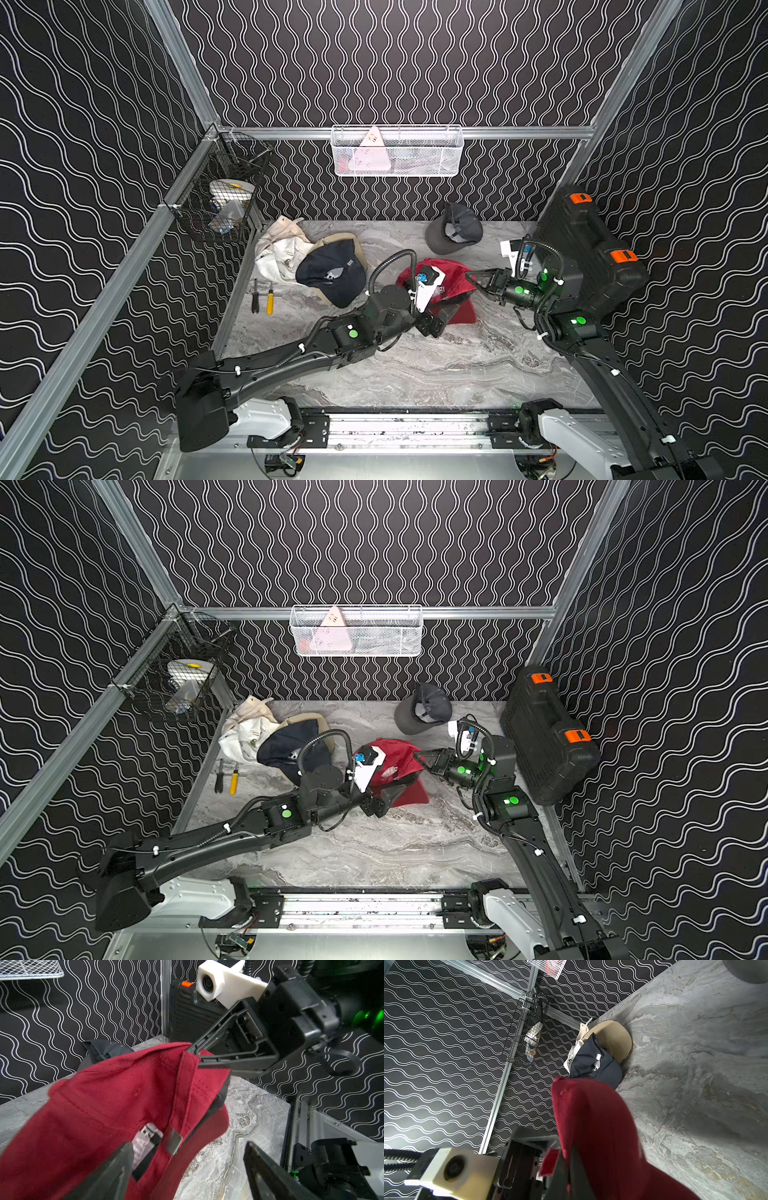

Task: Open the adjustable buckle of the baseball cap
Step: Pick up the baseball cap, then open the adjustable buckle on the baseball cap.

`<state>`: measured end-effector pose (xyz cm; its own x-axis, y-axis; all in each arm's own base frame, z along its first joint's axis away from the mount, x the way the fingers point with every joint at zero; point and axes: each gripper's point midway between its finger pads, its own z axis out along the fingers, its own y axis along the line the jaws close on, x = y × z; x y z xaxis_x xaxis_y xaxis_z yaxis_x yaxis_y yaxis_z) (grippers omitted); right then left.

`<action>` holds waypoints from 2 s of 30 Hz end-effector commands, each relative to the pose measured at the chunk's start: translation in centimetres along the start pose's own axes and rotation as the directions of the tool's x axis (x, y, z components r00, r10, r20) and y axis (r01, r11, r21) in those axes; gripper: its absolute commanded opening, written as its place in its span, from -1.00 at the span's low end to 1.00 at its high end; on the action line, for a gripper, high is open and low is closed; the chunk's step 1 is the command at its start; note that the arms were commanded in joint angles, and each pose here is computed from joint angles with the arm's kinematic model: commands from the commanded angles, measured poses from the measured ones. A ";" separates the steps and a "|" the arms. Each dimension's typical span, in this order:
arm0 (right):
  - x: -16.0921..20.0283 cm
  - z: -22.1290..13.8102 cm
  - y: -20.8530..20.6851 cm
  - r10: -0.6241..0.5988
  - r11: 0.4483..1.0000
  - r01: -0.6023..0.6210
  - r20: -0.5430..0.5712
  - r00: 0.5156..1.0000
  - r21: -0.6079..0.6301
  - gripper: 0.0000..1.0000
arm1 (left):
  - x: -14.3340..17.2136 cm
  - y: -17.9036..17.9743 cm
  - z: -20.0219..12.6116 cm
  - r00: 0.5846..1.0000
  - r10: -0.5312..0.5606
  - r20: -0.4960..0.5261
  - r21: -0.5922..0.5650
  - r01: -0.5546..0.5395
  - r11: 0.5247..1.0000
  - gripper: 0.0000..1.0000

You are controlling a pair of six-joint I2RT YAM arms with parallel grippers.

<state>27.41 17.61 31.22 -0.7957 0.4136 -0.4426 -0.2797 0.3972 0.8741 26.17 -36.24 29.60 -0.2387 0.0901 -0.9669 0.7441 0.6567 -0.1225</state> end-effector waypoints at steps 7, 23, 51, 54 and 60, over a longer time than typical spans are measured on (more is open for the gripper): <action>0.4 -0.3 1.8 -0.035 0.997 0.036 0.006 0.999 -0.062 -1.00 | -3.1 0.3 0.6 0.993 0.008 0.119 -0.030 -0.004 1.000 0.76; 1.7 -0.2 3.4 -0.067 0.994 0.064 -0.024 0.997 -0.091 -1.00 | -4.0 1.5 0.7 0.987 0.018 0.162 -0.103 -0.002 0.995 0.72; 1.4 -1.6 3.7 -0.091 0.995 0.092 0.036 0.995 -0.045 -1.00 | -5.0 3.5 -2.9 0.982 0.058 0.180 -0.206 -0.020 0.978 -1.00; 1.2 -1.8 3.8 -0.102 0.994 0.103 0.046 0.994 -0.033 -1.00 | -4.7 4.3 -4.3 0.983 0.064 0.174 -0.238 -0.022 0.971 -1.00; 0.9 -2.2 4.3 -0.116 0.993 0.118 0.057 0.992 -0.031 -1.00 | -4.0 6.5 -7.4 0.979 0.038 0.201 -0.277 0.020 0.961 -1.00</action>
<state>24.39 17.99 34.41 -0.7417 0.4074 -0.5329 -0.3711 0.4126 0.8319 27.13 -28.06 34.28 -0.0785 -0.0231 -0.9966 0.5661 0.8219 -0.0636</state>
